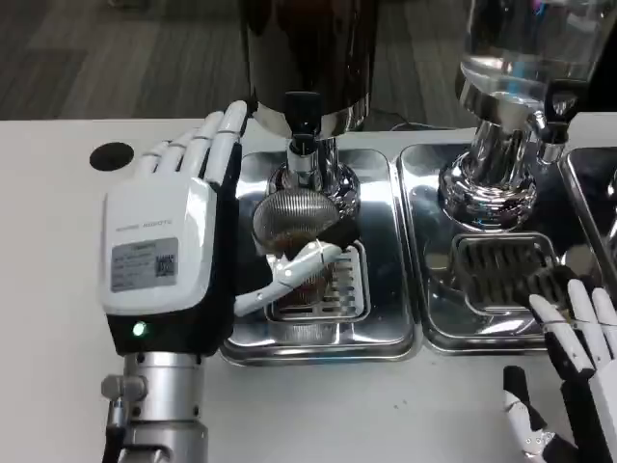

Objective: Grasp the cup under the faucet to collect the drink, then remove the cup.

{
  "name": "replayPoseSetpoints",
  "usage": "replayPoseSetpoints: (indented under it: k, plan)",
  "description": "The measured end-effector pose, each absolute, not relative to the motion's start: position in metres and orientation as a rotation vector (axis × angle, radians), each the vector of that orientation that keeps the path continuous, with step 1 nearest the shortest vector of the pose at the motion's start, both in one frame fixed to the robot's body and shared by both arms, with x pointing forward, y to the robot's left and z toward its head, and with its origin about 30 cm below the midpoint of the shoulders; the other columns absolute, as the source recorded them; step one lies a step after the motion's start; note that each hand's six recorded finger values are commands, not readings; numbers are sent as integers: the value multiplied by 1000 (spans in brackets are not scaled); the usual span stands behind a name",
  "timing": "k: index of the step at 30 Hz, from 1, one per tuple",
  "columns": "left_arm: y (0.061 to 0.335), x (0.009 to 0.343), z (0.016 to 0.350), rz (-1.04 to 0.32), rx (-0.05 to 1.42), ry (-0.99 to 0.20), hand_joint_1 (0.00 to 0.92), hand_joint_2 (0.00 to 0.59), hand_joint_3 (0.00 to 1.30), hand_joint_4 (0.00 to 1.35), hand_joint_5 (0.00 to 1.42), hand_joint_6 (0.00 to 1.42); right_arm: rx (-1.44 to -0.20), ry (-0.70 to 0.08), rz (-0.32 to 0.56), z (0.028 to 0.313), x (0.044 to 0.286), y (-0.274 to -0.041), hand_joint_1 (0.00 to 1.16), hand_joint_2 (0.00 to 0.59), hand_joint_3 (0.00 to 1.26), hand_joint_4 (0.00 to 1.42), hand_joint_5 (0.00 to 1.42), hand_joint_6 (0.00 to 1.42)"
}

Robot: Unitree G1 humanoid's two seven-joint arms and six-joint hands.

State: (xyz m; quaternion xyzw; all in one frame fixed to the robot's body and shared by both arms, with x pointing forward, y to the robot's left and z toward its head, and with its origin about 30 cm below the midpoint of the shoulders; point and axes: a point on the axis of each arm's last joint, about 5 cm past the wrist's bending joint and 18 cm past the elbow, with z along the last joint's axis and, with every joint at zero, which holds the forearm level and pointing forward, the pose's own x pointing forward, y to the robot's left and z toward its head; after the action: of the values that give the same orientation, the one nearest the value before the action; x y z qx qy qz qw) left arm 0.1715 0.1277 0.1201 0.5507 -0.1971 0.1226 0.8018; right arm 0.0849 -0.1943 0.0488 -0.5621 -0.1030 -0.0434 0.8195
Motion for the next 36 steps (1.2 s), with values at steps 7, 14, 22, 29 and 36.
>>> replayPoseSetpoints:
  k: [7, 14, 22, 29, 36]
  plan:
    - [145, 150, 105, 274, 1193, -324, 0, 47, 151, 0, 172, 160, -1182, -221, -72, 50, 87, -193, 284, 328, 34, 0, 0, 35]
    - [160, 111, 75, 241, 1247, -179, 0, 38, 2, 0, 78, 74, -1158, -186, 8, 60, 98, -189, 382, 266, 0, 0, 0, 5]
    - [164, 94, 57, 189, 1281, -86, 0, 39, 0, 0, 67, 50, -1022, -174, 153, 83, 121, -175, 511, 231, 0, 0, 0, 2]
    - [170, 94, 55, 199, 1298, -82, 0, 45, 0, 0, 67, 41, -927, -204, 242, 105, 151, -163, 620, 200, 0, 0, 0, 0]
    - [175, 89, 53, 196, 1309, -64, 0, 47, 0, 0, 68, 35, -850, -197, 299, 118, 183, -155, 651, 180, 0, 0, 0, 0]
